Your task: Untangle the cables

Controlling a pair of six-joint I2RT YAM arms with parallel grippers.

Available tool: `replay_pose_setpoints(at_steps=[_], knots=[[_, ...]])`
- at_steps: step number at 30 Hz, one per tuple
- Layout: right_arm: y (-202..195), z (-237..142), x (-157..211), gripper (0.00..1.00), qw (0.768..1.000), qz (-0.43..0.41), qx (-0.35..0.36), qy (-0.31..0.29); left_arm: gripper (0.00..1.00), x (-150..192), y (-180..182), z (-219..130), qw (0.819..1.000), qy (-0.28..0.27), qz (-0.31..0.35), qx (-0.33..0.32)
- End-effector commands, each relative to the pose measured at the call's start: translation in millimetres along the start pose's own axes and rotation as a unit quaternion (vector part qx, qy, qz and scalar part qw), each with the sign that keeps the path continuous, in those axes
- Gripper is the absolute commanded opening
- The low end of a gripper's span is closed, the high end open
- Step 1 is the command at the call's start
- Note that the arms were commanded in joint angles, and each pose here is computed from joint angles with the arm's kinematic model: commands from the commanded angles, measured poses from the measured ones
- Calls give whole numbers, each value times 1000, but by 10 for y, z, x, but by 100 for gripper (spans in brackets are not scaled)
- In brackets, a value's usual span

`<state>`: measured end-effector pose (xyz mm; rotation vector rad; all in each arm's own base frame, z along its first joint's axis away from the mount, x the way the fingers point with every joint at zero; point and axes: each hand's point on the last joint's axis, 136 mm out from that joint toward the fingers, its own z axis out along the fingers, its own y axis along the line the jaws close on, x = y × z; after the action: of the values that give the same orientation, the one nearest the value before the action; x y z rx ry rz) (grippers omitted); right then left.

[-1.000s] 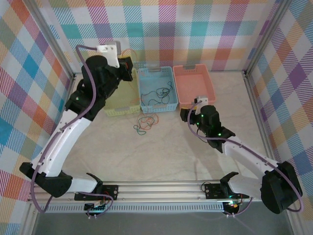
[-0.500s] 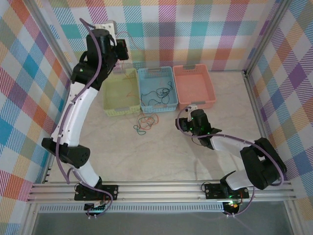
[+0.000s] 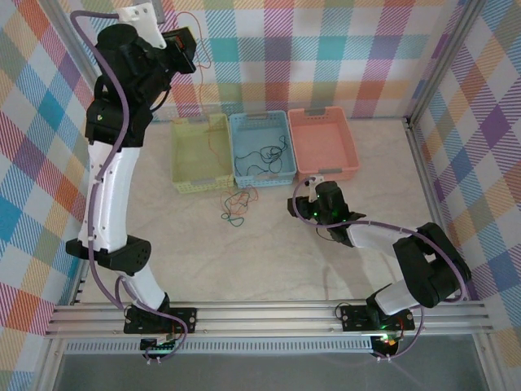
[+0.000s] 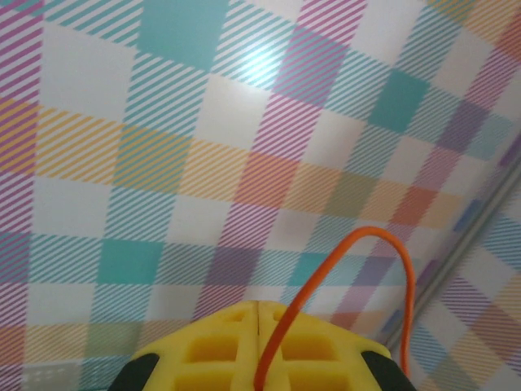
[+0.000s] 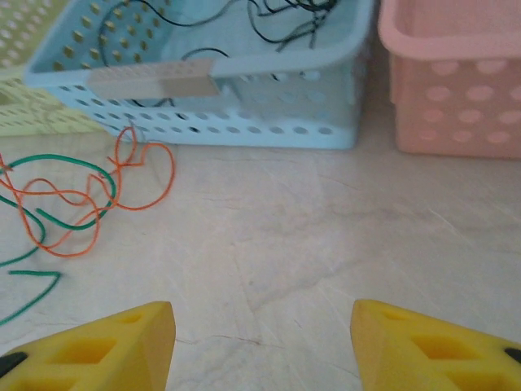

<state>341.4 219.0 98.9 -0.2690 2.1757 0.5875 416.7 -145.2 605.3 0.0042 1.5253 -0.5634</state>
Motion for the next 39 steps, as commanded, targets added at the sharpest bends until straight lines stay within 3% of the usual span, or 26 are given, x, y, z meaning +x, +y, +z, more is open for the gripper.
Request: replay_pose_setpoints(at_steps=[1, 9, 13, 17, 20, 24, 31, 35, 39], knots=[[329, 12, -121, 61, 996, -24, -84, -27, 0, -512, -373, -413, 994, -64, -30, 81], [1464, -101, -209, 69, 944, -150, -283, -81, 0, -520, -635, -556, 985, -43, -69, 154], [1888, 2, -406, 77, 929, -171, -306, -115, 0, -515, -683, -617, 983, -35, -73, 164], [2225, 297, -566, 80, 917, -179, -333, -129, 0, -604, -739, -730, 980, -45, -81, 176], [2398, 500, -703, 78, 920, -157, -340, -118, 0, -624, -767, -764, 979, -45, -81, 183], [2309, 590, -753, 77, 935, -139, -307, -113, 0, -548, -721, -699, 983, -38, -57, 171], [1835, 313, -375, 76, 949, -194, -242, -58, 0, -94, -230, -181, 998, 6, -1, 63], [1542, 173, -135, 76, 953, -233, -190, -27, 0, -48, -99, -8, 999, 2, 4, 41], [1316, 87, 60, 76, 956, -242, -163, -35, 0, 2, 70, 164, 1000, -1, 19, 5]])
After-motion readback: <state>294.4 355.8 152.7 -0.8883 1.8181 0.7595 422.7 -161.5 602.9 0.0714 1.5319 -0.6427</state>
